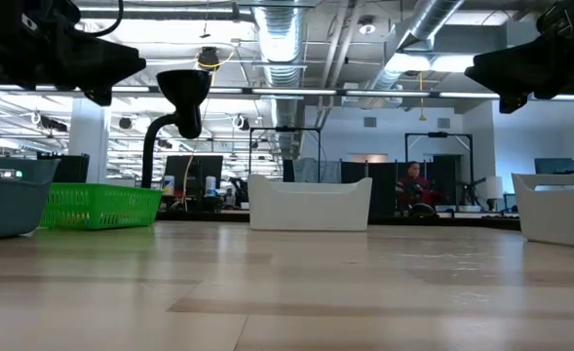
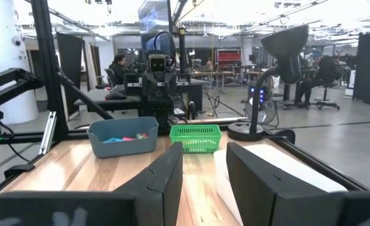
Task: Pick & Place Markers
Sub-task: Return to Home Position
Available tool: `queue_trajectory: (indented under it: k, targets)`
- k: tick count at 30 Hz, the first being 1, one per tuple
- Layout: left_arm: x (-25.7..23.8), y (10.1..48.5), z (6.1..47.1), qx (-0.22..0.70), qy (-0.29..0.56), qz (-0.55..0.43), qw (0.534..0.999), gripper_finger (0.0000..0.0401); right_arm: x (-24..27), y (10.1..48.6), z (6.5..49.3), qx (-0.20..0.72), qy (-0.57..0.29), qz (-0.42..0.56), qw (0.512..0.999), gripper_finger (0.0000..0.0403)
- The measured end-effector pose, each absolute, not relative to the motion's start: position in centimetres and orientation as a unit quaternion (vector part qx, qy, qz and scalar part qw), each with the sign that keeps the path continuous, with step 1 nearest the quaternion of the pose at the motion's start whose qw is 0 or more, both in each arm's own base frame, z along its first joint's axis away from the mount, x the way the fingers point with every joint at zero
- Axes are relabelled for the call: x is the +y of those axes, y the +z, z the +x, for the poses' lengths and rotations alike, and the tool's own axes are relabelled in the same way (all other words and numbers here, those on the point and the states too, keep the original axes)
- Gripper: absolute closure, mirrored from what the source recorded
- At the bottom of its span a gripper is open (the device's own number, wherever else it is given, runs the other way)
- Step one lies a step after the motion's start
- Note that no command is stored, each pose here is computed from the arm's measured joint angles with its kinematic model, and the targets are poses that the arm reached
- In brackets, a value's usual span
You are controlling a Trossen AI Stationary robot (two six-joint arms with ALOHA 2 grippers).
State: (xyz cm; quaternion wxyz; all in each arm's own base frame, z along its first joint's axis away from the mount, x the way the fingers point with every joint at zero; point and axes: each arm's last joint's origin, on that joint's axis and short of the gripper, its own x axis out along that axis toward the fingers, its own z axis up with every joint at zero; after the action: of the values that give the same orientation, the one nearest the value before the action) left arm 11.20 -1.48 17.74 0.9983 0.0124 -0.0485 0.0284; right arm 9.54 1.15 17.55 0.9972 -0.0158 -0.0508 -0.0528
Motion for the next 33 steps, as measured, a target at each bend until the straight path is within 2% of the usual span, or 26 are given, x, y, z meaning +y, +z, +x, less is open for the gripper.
queue_trajectory:
  k: [33]
  targets:
    - [-1.52,17.52,11.38,-0.037,0.028,0.015,0.999,0.0297,1.15,17.51,9.54,-0.05,-0.052,-0.016,0.997,0.029]
